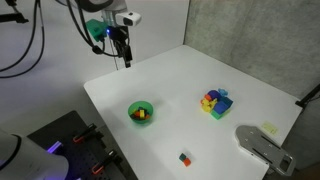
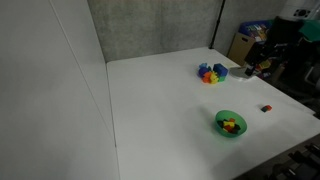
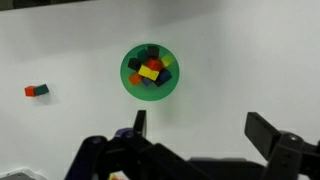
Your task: Pick up a blue block next to the orange block and place it in the green bowl
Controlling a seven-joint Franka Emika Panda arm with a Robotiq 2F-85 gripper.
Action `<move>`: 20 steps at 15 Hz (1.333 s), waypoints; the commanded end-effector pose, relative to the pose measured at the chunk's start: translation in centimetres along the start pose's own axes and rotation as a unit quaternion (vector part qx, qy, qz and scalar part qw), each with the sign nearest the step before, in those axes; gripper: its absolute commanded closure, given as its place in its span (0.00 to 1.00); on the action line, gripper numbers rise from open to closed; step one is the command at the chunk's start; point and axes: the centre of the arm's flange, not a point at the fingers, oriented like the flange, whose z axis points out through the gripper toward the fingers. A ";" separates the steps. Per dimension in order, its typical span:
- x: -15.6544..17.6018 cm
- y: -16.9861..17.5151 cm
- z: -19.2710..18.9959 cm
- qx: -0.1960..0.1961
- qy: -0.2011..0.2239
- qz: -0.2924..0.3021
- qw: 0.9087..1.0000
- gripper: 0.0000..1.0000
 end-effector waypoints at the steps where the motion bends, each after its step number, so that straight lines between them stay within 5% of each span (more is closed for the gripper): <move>1: 5.2 2.3 -0.1 -0.001 -0.005 0.006 1.000 0.00; 8: 11.2 9.2 4.6 -0.018 -0.004 0.053 0.998 0.00; 16: 13.4 17.8 12.5 -0.015 -0.032 0.005 0.999 0.00; 20: 13.8 22.2 16.7 -0.019 -0.044 0.072 0.996 0.00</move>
